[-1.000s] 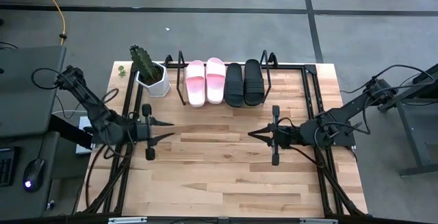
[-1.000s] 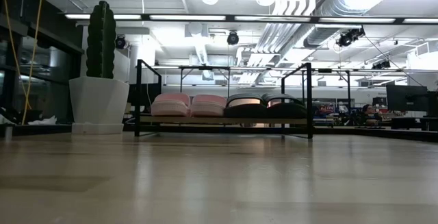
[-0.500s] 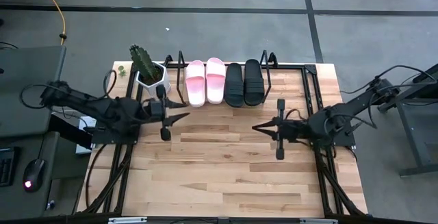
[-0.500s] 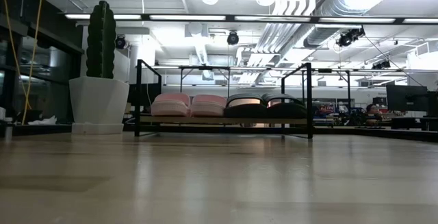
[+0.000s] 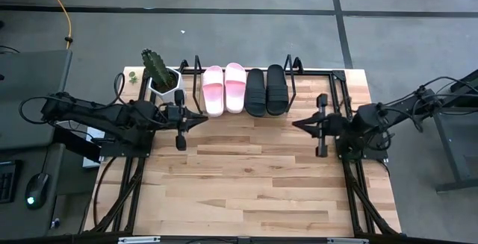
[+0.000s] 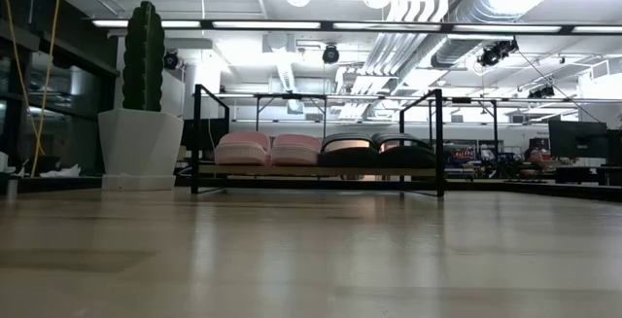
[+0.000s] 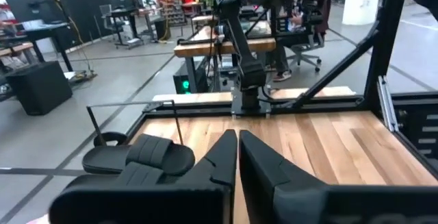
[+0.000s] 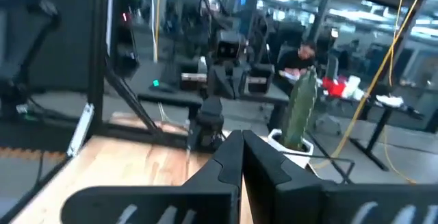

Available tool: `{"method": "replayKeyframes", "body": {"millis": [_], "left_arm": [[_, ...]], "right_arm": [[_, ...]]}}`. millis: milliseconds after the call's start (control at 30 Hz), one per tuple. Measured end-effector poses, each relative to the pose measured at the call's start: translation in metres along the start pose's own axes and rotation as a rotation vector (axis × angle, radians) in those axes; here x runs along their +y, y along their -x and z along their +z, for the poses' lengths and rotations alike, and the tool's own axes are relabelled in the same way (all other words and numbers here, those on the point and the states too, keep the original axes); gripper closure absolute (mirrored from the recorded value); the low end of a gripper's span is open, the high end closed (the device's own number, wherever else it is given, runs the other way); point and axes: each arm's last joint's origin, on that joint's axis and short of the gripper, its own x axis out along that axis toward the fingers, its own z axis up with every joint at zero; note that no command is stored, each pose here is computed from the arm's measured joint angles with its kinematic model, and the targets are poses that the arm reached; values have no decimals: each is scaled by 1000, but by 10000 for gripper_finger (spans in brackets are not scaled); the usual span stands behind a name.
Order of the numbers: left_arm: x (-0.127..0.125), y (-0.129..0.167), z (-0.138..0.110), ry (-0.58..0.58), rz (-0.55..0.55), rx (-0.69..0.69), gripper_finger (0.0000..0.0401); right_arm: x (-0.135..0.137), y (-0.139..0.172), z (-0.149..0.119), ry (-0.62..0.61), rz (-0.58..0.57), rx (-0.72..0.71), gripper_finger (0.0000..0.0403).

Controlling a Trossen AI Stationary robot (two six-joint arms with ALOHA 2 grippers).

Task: Pick and place slides into the shelf
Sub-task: Return to Home Position

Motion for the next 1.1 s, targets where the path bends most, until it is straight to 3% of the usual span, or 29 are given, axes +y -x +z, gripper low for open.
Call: {"method": "replayKeyframes", "body": {"millis": [167,467,1100], "left_arm": [[0,3,-1,5,-11,15,392],[3,12,-1,27,-12,33,400],[7,24,-13,19,22,82,400]], "right_arm": [[-11,28,-22,-42,-5,-113,403],[-20,61,-46,-92,-6,-181,403],[-18,63,-56,-29,27,-103,403]]}}
